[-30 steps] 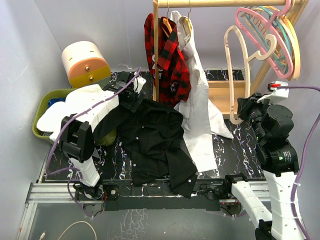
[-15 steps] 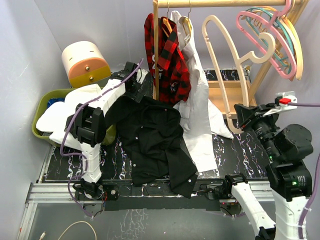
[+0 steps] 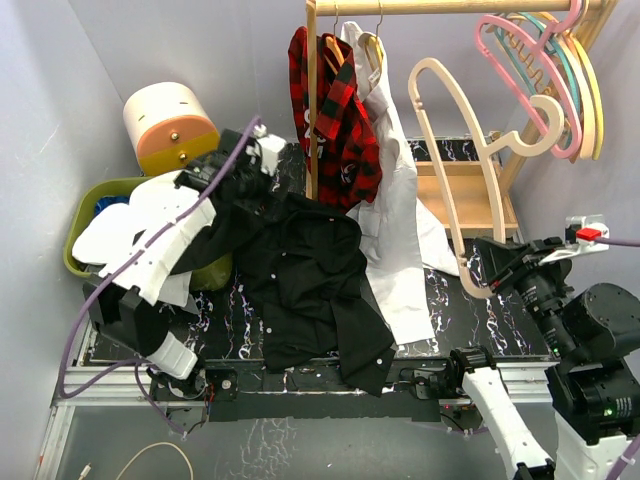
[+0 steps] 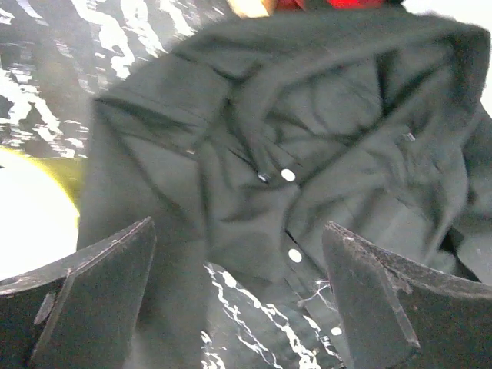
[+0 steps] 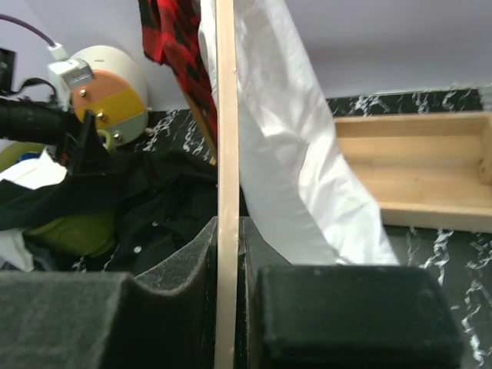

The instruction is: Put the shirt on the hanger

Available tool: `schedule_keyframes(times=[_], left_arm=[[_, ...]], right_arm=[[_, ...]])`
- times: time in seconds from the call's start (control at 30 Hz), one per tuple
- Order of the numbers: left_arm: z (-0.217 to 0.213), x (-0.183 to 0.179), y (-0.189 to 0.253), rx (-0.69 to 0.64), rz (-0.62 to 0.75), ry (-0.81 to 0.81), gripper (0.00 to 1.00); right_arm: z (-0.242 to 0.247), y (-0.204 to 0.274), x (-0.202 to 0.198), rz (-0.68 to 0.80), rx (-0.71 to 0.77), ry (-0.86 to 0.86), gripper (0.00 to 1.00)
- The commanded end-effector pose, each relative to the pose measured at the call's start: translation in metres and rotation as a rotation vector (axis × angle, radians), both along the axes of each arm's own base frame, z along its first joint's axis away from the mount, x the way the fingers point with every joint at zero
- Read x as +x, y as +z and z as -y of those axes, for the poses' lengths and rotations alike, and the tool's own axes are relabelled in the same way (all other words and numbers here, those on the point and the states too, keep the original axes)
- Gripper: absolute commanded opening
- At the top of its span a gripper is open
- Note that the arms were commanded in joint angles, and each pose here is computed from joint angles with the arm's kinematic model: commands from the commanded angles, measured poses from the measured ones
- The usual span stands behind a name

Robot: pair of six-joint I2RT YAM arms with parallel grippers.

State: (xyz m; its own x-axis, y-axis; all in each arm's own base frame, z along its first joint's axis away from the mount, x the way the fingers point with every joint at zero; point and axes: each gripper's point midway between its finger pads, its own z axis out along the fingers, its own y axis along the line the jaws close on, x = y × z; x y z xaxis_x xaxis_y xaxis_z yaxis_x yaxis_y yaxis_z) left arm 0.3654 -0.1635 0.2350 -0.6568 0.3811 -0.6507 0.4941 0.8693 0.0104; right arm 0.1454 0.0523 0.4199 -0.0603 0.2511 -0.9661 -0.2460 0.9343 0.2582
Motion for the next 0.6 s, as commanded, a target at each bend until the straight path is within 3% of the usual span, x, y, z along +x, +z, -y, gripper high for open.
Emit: schedule_keyframes(times=[0.0,0.23,0.57], left_arm=[[0.036,-0.037,-0.045,0.057,-0.065,-0.101,0.86],[0.047,-0.004,-0.097,0.126,-0.067,-0.027,0.68],[0.046,0.007,-0.141,0.182,-0.059,-0.061,0.57]], right_arm=[[-0.011,0.000,-0.026,-0.006,0.101,0.061,0.08],[-0.014,0.000,-0.057,-0.040,0.138,0.090,0.08],[-0.013,-0.008,-0.081,-0.085,0.132,0.098,0.08]])
